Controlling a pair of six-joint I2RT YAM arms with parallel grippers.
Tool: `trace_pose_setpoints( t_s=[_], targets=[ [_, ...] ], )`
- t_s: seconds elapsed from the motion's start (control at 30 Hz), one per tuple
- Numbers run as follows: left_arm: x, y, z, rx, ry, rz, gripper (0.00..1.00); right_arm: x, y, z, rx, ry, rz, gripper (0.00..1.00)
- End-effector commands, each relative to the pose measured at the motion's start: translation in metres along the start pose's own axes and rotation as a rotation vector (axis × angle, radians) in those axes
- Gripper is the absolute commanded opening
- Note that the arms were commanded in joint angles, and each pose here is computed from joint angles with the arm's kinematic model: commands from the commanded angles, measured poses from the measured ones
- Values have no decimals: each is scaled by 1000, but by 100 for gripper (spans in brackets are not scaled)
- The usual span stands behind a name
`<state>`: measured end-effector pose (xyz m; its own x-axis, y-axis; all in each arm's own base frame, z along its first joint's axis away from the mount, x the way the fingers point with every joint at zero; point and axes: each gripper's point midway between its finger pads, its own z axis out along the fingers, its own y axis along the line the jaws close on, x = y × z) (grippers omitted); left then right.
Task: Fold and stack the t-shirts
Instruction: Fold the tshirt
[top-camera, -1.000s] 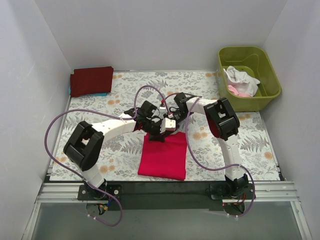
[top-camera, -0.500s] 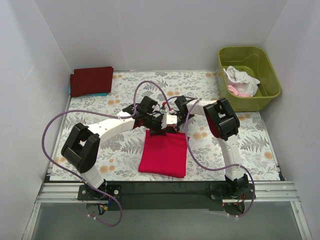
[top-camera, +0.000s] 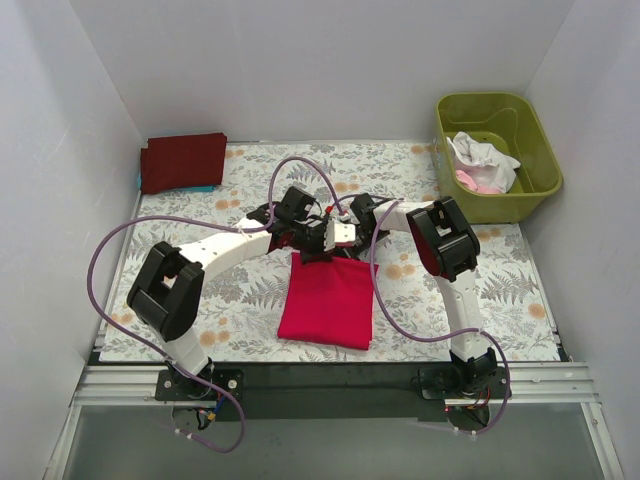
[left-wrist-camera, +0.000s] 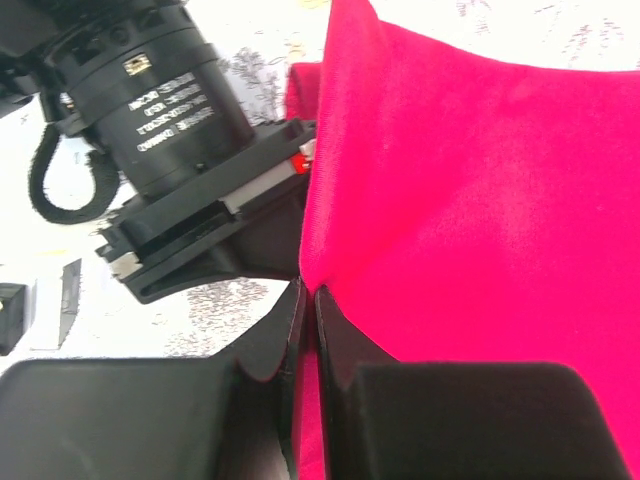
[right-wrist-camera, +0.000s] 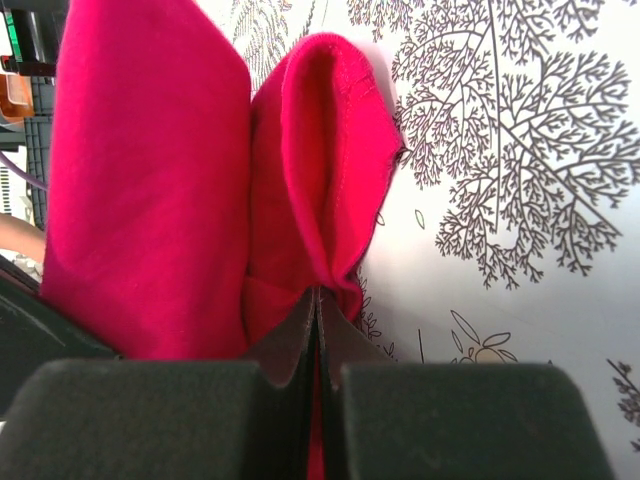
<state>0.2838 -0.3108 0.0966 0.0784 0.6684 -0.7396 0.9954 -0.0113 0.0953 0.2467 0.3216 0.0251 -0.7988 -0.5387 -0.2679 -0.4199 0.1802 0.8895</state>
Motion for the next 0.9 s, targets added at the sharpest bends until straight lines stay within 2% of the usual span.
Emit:
trace_pose_setpoints(
  t_s=[0.0,0.33,0.57,0.77,0.8,0.83,0.87],
  targets=[
    [-12,21,-7,-85,-34,66,0,6,-3,0,50,18,-45,5],
    [-14,31,-10,-168,-64,121,0,7,0,0,42,17,-45,5],
    [0,27,-6,-177,-51,145,0,3,1,-2,55,14,-56,7],
    [-1,29,-16,-249,-68,177,1,-24,14,-12,95,-17,-121,10],
    [-8,30,-24,-271,-82,197,7,-28,17,-14,104,-22,-130,11],
    [-12,32,-28,-288,-89,214,24,-38,21,-18,125,-35,-161,15],
    [-15,32,-33,-300,-96,226,31,-42,25,-21,134,-41,-175,17]
  ],
)
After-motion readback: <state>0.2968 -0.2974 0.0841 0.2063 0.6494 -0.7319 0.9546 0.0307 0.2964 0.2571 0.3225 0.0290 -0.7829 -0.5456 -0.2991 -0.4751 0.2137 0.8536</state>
